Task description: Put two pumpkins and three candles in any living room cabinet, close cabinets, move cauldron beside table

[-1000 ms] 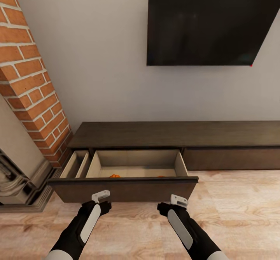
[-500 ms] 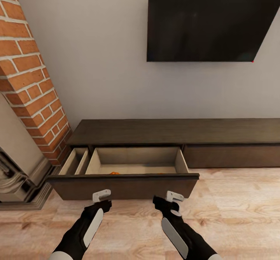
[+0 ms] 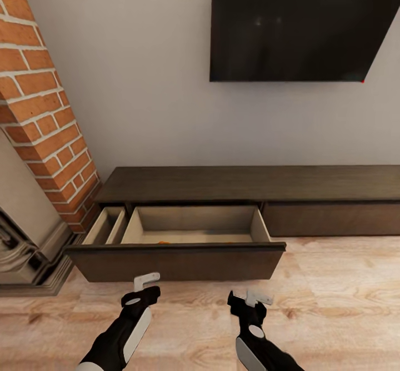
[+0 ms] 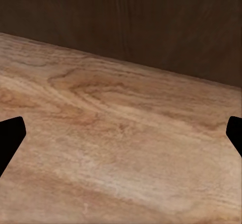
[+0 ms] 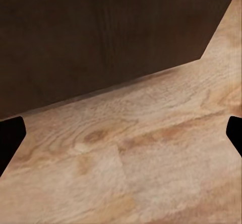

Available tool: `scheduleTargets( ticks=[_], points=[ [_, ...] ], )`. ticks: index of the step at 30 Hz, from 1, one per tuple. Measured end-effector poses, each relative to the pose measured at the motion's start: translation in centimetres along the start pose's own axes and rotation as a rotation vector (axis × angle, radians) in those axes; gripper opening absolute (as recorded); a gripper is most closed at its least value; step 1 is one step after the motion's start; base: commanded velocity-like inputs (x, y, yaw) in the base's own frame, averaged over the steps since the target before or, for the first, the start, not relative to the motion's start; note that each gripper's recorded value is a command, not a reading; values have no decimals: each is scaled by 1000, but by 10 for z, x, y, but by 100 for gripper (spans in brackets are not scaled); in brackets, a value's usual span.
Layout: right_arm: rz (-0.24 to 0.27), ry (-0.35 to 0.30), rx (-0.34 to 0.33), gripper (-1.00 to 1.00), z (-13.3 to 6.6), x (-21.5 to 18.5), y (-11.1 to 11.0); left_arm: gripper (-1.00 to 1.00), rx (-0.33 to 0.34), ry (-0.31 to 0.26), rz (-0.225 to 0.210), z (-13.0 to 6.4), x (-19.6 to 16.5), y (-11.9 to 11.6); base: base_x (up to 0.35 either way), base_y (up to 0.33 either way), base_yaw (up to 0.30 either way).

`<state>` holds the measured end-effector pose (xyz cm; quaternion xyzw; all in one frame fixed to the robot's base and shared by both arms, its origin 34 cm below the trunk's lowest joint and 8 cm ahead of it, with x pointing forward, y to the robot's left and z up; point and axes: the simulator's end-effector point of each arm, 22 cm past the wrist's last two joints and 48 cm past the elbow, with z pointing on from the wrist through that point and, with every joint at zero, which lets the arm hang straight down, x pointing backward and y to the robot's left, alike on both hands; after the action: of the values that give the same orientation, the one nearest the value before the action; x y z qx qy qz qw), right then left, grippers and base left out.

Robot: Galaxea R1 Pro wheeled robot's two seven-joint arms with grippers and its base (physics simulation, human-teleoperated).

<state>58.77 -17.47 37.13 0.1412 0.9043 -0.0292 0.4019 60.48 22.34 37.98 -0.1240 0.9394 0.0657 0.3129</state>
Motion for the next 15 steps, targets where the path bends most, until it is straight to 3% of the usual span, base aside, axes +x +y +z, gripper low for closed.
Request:
scheduleTargets(
  ticks=[9, 11, 15],
  points=[
    [-95, -30, -24, 100, 6, 48, -9, 100, -3, -6, 12, 14, 18, 2, 0, 0, 0],
    [-92, -44, -23, 100, 8, 50, -11, 100, -3, -31, 3, 17, 17, 3, 0, 0, 0],
    [-48, -139, -21, 100, 11, 40, -17, 100, 7, -68, 22, 21, 19, -1, 0, 0, 0]
  ],
)
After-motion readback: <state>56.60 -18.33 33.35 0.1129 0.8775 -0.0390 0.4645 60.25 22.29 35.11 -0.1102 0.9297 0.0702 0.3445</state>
